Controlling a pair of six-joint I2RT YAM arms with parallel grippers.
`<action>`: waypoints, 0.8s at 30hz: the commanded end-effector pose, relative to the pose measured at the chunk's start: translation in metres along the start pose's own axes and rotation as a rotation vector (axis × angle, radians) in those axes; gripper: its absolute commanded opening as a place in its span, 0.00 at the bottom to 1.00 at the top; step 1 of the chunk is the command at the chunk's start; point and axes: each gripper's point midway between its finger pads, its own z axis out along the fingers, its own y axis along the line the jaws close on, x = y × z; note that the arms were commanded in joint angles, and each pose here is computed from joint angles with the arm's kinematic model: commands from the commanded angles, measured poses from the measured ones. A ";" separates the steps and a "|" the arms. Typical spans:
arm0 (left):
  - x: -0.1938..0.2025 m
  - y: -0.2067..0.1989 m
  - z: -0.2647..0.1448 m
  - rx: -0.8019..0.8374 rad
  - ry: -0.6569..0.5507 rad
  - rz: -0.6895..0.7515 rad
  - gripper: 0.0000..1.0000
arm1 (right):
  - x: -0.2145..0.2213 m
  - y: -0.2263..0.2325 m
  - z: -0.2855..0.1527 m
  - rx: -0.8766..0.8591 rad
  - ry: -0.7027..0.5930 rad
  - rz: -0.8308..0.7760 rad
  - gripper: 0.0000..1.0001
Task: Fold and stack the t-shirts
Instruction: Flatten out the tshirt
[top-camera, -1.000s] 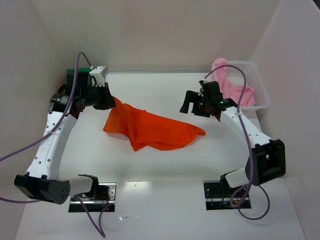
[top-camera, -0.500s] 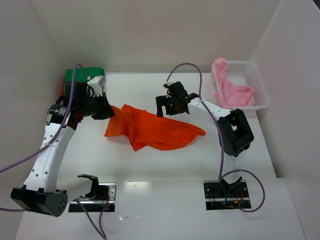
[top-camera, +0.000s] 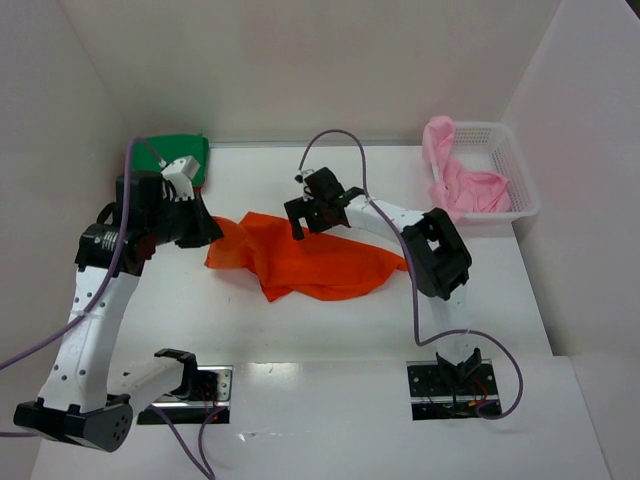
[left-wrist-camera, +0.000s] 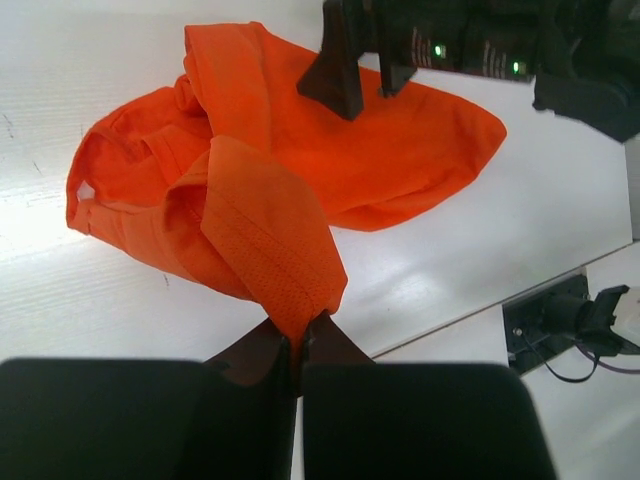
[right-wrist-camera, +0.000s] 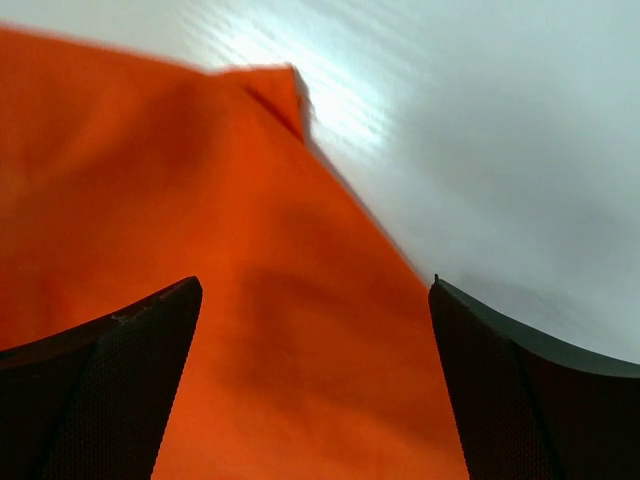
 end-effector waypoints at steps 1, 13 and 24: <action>0.005 -0.014 -0.018 0.051 -0.007 -0.028 0.00 | -0.061 0.018 -0.003 -0.079 -0.152 -0.008 1.00; 0.052 -0.013 -0.028 0.072 0.080 -0.087 0.00 | -0.087 0.045 0.025 -0.172 -0.132 0.074 0.98; 0.056 -0.005 -0.021 0.040 0.089 -0.094 0.00 | -0.020 0.048 0.034 -0.085 0.015 0.014 0.91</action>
